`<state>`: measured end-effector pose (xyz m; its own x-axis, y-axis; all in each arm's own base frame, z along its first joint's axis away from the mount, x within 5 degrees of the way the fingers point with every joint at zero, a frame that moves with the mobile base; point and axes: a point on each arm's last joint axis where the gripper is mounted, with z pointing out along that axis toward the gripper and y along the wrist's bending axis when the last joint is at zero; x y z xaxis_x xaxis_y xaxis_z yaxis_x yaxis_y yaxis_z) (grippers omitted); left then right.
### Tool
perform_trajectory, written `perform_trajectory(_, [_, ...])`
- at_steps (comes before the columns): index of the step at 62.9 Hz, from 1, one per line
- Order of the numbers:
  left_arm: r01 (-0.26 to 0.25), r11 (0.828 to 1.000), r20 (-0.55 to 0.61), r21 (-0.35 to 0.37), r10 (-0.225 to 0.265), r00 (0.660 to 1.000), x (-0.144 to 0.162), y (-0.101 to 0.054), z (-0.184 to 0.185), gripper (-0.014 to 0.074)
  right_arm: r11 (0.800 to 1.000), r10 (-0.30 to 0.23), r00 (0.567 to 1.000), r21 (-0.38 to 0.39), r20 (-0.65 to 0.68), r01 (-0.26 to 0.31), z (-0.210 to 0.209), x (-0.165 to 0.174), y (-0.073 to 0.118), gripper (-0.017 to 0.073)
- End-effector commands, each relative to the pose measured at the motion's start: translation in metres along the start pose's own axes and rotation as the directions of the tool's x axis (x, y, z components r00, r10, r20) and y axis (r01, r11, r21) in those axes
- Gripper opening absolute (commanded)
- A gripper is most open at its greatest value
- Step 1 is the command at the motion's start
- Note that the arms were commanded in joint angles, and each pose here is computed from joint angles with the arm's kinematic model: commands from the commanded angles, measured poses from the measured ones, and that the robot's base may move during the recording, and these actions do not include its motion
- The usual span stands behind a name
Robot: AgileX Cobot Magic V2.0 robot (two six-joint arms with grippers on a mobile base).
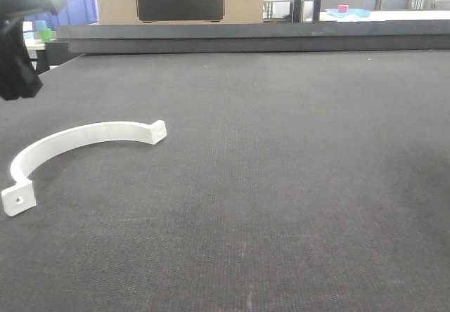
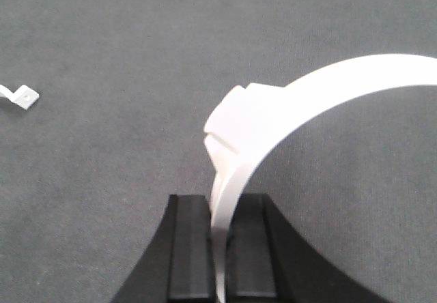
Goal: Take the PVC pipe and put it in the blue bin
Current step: 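Lower the left gripper onto the other white half-ring clamp and grasp it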
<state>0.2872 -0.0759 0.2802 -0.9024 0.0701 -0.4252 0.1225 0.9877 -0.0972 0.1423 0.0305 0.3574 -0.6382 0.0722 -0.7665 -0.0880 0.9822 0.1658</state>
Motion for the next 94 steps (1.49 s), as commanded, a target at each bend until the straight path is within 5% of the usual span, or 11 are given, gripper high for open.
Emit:
perform_trajectory(1, [-0.007,1.000,0.008,-0.022,0.008,1.000,-0.002,0.003,0.000,-0.0111,1.000,-0.017,1.000,0.005,0.012,0.017,0.001,0.003,-0.001,-0.0169])
perform_trajectory(18, [-0.040,0.997,-0.005,-0.063,0.040,0.999,-0.001,0.007,0.000,-0.0089,1.000,-0.017,0.999,0.001,0.034,0.017,0.003,0.002,-0.001,-0.0169])
perform_trajectory(32, [-0.041,0.997,0.003,-0.061,0.041,0.999,-0.003,0.006,0.003,0.0267,1.000,-0.017,0.996,-0.007,0.082,0.018,0.003,-0.002,0.000,-0.0169])
perform_trajectory(37, [-0.041,0.997,-0.024,-0.064,0.040,0.999,-0.003,0.007,0.012,0.0314,1.000,-0.017,0.995,-0.009,0.095,0.018,0.003,-0.003,0.000,-0.0169])
perform_trajectory(56, [-0.092,0.990,-0.088,-0.108,0.082,0.993,-0.007,0.012,0.058,0.0286,1.000,-0.017,0.995,-0.009,0.095,0.018,0.003,-0.003,0.000,-0.0169])
perform_trajectory(79, [-0.084,0.991,-0.127,-0.108,0.070,0.989,-0.006,0.012,0.084,0.0269,1.000,-0.017,0.995,-0.009,0.095,0.018,0.003,-0.003,0.000,-0.0169])
perform_trajectory(94, [-0.053,0.992,-0.149,-0.116,0.035,0.988,-0.004,0.013,0.090,0.0087,1.000,-0.017,0.996,-0.009,0.093,0.018,0.003,-0.003,0.000,-0.0169])
